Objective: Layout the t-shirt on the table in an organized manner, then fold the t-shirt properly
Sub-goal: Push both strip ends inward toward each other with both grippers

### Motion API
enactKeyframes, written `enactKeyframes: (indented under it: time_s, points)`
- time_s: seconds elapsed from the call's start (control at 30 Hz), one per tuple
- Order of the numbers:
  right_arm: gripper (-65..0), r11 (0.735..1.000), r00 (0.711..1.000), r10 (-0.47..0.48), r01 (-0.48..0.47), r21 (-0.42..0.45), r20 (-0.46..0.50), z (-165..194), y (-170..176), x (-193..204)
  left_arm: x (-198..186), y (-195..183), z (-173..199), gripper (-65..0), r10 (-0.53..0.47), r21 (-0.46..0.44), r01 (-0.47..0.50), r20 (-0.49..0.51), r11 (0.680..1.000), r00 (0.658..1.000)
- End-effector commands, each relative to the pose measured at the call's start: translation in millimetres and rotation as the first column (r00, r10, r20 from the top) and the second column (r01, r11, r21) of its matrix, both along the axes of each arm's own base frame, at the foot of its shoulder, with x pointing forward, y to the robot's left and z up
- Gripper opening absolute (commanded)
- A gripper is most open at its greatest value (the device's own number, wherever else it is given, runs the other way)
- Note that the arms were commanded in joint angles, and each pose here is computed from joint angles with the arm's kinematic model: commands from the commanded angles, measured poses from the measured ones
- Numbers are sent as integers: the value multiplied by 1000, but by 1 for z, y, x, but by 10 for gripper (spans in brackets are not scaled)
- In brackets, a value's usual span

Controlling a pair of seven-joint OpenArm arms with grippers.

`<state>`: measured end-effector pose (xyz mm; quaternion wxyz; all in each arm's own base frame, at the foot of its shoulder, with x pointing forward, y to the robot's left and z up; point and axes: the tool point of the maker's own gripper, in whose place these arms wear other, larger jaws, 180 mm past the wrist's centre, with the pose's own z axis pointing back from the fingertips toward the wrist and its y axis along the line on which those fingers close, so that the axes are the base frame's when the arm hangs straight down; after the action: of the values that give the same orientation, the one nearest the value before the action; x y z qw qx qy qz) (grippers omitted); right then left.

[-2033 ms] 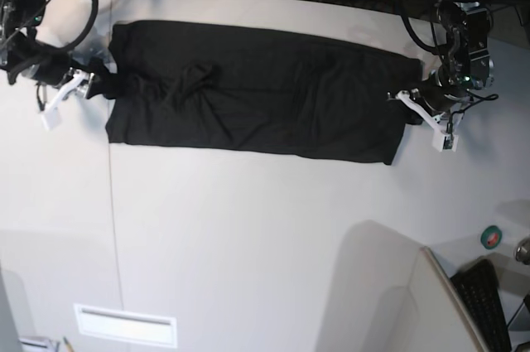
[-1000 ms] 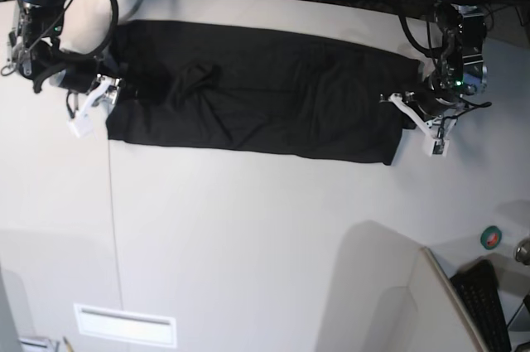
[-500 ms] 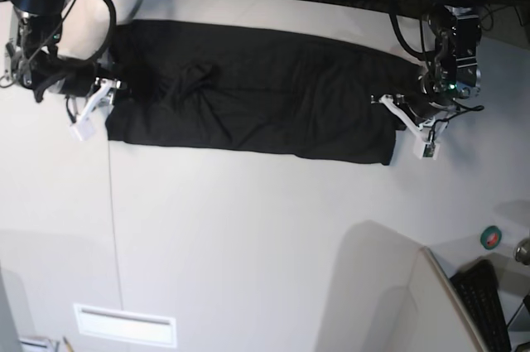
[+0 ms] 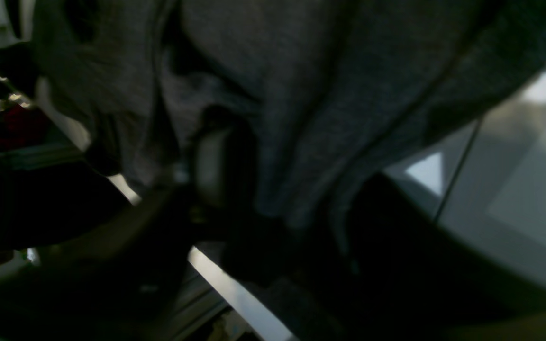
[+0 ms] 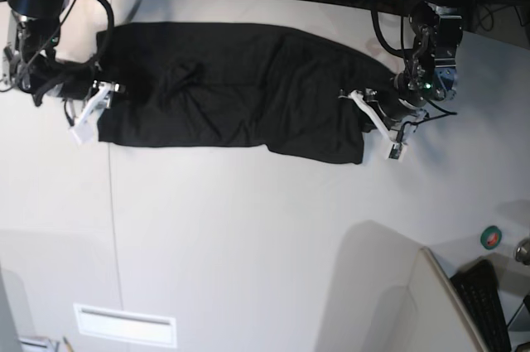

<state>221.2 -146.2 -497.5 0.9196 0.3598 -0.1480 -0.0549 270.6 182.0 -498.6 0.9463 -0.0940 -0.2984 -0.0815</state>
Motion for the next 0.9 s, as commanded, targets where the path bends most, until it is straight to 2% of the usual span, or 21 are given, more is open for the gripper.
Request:
enactKeyframes:
  time_s: [0.0, 0.07, 0.2, 0.27, 0.5, 0.6, 0.73, 0.87]
  points:
    - [-513, 1000, 1000, -8, 8, -11, 20, 5, -7, 7, -23, 10, -16, -650, -21, 60, 28, -120, 998, 993]
    - [-648, 1000, 1000, -9, 9, -14, 23, 5, -8, 8, -23, 10, -16, -650, -23, 63, 30, -120, 998, 992]
    - [-650, 998, 999, -11, 13, -57, 46, 12, -30, 19, -23, 7, -10, -650, -37, 67, 44, -106, 997, 994]
    - [-650, 997, 999, -9, 13, -76, 53, 15, -39, 21, -31, 6, -11, -650, -46, 72, 55, -132, 996, 990]
    - [-650, 992, 998, -4, 12, -122, 68, 22, -60, 28, -32, -25, -2, -650, -81, 33, 85, -116, 996, 990]
    - [-650, 985, 997, -67, 73, -159, 43, 27, -70, 34, -29, -25, 3, -650, -81, 35, 85, -101, 996, 992]
    - [-650, 973, 997, -10, 28, -229, 79, 46, -57, 45, -26, -15, 10, -650, -85, 62, 91, -98, 994, 992]
    - [-650, 964, 996, -33, 54, -261, 85, 61, -41, 50, -25, 3, 14, -650, -87, 102, 97, -101, 990, 991]
